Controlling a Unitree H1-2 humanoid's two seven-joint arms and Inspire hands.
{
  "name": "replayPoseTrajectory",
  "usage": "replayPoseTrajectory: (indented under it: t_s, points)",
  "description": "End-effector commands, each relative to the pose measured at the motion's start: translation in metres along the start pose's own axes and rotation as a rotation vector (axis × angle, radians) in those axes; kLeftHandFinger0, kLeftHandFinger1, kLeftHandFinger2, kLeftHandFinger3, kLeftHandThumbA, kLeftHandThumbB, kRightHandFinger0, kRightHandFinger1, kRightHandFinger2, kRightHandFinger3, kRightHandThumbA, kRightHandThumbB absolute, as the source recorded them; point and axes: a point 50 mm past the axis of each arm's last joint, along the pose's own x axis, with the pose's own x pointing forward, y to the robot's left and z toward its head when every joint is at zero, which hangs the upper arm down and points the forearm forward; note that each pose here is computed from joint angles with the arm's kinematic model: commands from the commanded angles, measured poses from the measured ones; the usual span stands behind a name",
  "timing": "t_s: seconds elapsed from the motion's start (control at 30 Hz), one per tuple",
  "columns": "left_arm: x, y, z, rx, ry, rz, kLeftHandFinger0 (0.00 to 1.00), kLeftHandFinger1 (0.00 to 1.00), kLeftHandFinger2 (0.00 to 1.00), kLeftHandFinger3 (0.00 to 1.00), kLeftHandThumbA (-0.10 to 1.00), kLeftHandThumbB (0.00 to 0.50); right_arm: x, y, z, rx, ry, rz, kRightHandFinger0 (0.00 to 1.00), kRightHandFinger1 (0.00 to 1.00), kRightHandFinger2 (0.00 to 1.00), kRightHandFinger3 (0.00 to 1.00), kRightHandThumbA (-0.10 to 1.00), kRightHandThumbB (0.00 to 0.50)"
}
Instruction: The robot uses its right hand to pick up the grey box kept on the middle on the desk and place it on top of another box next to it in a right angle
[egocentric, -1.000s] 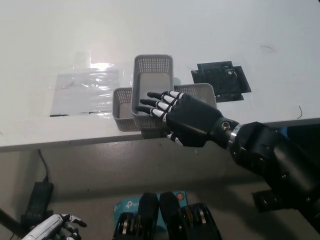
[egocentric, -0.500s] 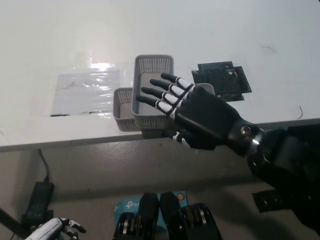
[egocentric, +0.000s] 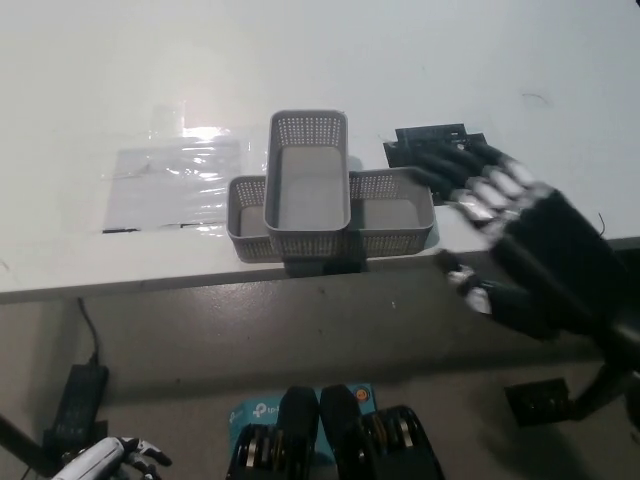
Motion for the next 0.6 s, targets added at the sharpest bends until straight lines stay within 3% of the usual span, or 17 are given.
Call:
replayPoseTrajectory:
  t_s: [0.0,0.03,0.07,0.13,0.17,0.23,0.3,0.33,0.4,0.47,0.53,0.57]
  points:
    - [-0.004,0.007,0.001,0.019,-0.011,0.029,0.38,0.40,0.54,0.63,0.27,0.324,-0.025,0.014,-0.020,0.221,0.135,-0.086,0.91,1.00,1.00,1.00,0.22,0.140]
    - [-0.005,0.005,0.001,0.021,-0.011,0.030,0.38,0.40,0.54,0.63,0.27,0.324,-0.031,0.020,-0.022,0.258,0.161,-0.096,0.89,1.00,1.00,1.00,0.20,0.147]
    - [-0.004,0.005,-0.001,0.020,-0.012,0.034,0.33,0.37,0.51,0.61,0.27,0.326,-0.045,0.038,-0.027,0.365,0.230,-0.143,0.83,1.00,1.00,1.00,0.07,0.146]
    - [-0.004,0.005,-0.001,0.008,-0.010,0.037,0.32,0.35,0.49,0.61,0.27,0.329,-0.055,0.054,-0.035,0.447,0.264,-0.189,0.79,1.00,1.00,1.00,-0.04,0.139]
    - [-0.004,0.006,-0.001,0.006,0.000,0.031,0.37,0.40,0.55,0.62,0.28,0.327,-0.060,0.062,-0.038,0.496,0.277,-0.209,0.76,1.00,1.00,1.00,-0.06,0.134]
    - [-0.003,0.006,-0.001,0.033,-0.016,0.036,0.41,0.43,0.57,0.62,0.31,0.328,-0.066,0.073,-0.043,0.552,0.315,-0.236,0.67,0.92,1.00,1.00,-0.09,0.127]
    - [-0.003,0.007,0.000,0.043,-0.013,0.039,0.42,0.44,0.58,0.63,0.31,0.327,-0.067,0.077,-0.045,0.573,0.323,-0.252,0.64,0.90,1.00,1.00,-0.10,0.127]
    - [-0.002,0.007,0.000,0.035,-0.008,0.037,0.42,0.44,0.56,0.62,0.32,0.339,-0.071,0.090,-0.050,0.619,0.356,-0.283,0.57,0.81,1.00,1.00,-0.10,0.126]
    - [-0.004,0.005,0.000,0.017,-0.021,0.037,0.36,0.38,0.51,0.62,0.29,0.331,-0.077,0.110,-0.058,0.670,0.414,-0.325,0.57,0.76,0.92,1.00,-0.10,0.120]
    - [-0.004,0.005,0.000,0.007,-0.012,0.036,0.36,0.39,0.52,0.63,0.27,0.330,-0.079,0.119,-0.063,0.708,0.448,-0.358,0.56,0.72,0.87,1.00,-0.10,0.112]
    - [-0.005,0.004,0.000,0.003,-0.010,0.039,0.35,0.38,0.51,0.63,0.27,0.331,-0.080,0.132,-0.068,0.778,0.493,-0.404,0.48,0.62,0.79,0.96,-0.10,0.108]
    - [-0.005,0.004,0.000,0.002,-0.010,0.039,0.34,0.37,0.51,0.62,0.27,0.331,-0.081,0.133,-0.068,0.783,0.494,-0.408,0.48,0.61,0.79,0.95,-0.10,0.109]
